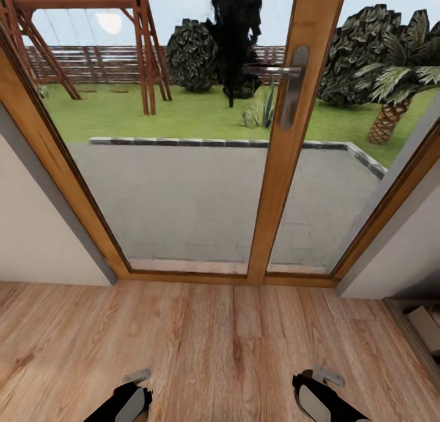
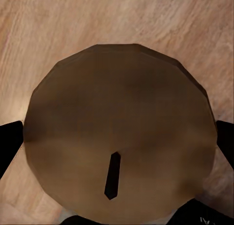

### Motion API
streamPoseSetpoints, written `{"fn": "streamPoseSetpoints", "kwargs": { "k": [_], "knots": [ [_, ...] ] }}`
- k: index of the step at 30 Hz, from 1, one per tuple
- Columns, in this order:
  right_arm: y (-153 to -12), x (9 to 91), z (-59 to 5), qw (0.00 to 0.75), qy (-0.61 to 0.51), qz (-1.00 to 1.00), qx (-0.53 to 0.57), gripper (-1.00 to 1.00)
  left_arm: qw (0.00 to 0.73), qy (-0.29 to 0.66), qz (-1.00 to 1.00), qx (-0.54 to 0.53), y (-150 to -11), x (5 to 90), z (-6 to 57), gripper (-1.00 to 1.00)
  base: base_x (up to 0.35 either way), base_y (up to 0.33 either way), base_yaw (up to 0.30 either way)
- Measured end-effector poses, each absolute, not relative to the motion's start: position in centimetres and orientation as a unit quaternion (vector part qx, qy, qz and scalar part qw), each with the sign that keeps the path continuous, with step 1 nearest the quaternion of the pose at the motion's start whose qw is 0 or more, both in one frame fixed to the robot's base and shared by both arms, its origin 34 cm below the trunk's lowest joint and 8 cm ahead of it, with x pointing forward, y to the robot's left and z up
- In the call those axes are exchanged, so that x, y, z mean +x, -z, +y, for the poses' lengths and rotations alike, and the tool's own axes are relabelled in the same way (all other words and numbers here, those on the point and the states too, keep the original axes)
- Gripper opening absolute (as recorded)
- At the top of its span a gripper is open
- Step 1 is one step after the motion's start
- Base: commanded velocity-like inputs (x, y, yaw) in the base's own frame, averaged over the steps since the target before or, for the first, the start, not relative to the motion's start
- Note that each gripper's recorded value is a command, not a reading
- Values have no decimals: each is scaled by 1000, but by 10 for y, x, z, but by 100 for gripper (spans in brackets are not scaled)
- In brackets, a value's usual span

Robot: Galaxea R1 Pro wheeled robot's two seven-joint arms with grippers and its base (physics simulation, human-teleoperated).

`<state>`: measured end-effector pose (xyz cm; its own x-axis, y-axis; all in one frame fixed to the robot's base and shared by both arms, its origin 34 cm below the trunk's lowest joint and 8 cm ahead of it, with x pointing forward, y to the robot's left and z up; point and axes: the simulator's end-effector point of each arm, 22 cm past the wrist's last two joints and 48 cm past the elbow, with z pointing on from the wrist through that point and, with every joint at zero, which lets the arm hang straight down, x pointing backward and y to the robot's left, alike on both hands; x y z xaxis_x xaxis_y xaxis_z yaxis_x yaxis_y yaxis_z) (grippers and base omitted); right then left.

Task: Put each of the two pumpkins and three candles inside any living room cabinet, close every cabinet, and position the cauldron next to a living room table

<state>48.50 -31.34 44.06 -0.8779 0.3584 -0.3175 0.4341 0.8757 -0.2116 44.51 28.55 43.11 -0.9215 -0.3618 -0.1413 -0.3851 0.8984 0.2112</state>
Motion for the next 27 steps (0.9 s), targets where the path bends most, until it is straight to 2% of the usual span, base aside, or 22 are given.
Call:
{"fn": "streamPoseSetpoints", "kwargs": {
  "k": [6,15,27],
  "knots": [
    [-442,489,-315,148,141,956,212,-100,67,-132,966,-213,-428,441,296,-100,0,0,-100],
    [-439,480,-322,143,152,954,214,-100,66,-131,966,-214,-426,438,296,-100,-4,0,-256],
    [-436,476,-322,141,155,954,214,-100,63,-131,966,-214,-424,435,295,-100,-102,29,-270]
  ]
}}
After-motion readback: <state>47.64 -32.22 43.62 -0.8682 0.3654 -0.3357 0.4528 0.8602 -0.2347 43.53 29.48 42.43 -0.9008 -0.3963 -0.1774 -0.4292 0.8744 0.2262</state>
